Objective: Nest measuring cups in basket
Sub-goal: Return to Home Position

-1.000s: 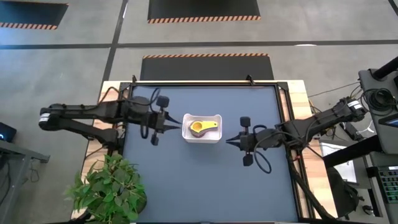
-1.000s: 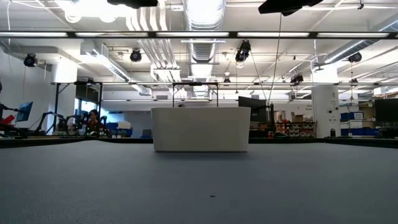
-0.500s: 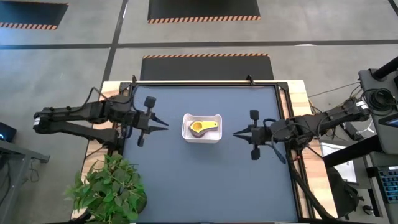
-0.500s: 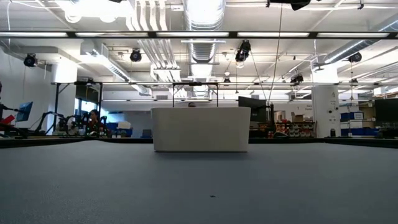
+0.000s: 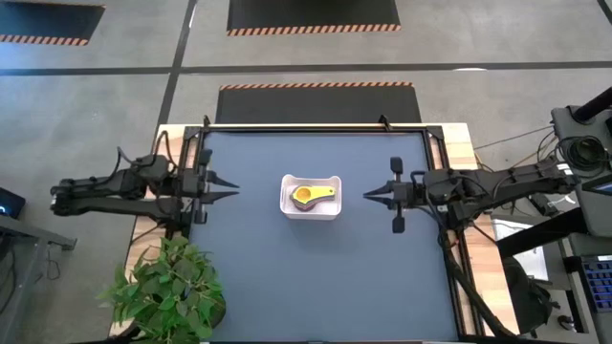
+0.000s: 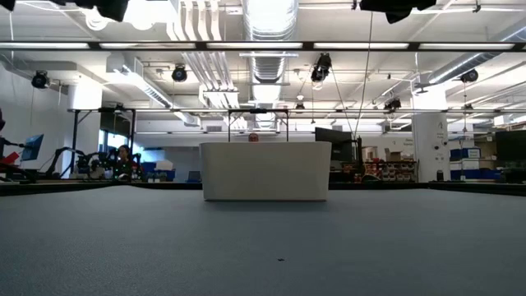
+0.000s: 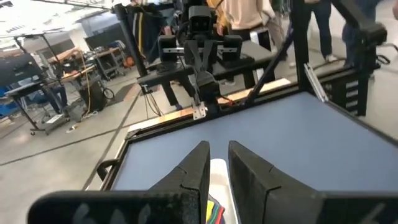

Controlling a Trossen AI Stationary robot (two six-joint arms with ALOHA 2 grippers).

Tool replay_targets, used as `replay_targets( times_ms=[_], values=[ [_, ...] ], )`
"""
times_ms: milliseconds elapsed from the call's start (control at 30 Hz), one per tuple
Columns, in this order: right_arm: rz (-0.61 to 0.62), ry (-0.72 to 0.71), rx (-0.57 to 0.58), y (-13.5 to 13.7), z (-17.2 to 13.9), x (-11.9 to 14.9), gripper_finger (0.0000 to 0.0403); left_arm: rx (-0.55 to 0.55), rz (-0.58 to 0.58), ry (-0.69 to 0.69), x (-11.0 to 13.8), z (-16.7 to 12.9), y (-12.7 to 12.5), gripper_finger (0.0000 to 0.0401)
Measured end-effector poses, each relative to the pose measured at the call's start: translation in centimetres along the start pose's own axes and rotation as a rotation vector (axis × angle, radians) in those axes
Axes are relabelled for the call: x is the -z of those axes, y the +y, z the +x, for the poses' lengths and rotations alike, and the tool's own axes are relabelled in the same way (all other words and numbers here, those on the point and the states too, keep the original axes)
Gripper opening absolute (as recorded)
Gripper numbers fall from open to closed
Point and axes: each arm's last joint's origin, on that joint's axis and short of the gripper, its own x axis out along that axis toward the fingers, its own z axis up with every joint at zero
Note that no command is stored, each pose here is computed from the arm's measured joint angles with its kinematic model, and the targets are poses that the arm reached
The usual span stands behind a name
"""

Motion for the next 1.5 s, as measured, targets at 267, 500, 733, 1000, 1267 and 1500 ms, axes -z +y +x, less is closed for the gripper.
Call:
replay_targets(
  times_ms=[267, 500, 733, 1000, 1267, 1500],
  values=[
    [-0.009, -0.031, -0.017, -0.7, -0.9, 0.2, 0.0008, -0.028, -0.043, -0.086, 1.5, -2.6, -0.6, 0.004],
    [-0.001, -0.089, 0.012, -1.1, -3.0, 1.1, 0.0008, -0.068, -0.074, -0.124, 3.0, -4.0, -1.1, 0.004],
    [0.028, -0.184, 0.039, -1.2, -6.1, 3.1, 0.0008, -0.091, -0.159, -0.137, 4.5, -4.8, -1.6, 0.004],
    [0.084, -0.286, 0.066, -1.1, -8.5, 4.9, 0.0008, -0.14, -0.214, -0.133, 5.9, -5.0, -1.9, 0.004],
    [0.109, -0.381, 0.088, -1.0, -10.2, 6.5, 0.0008, -0.136, -0.22, -0.12, 7.2, -4.0, -2.2, 0.004],
    [0.116, -0.437, 0.101, -0.8, -10.9, 7.8, 0.0008, -0.132, -0.224, -0.1, 8.4, -3.3, -2.5, 0.004]
  ],
)
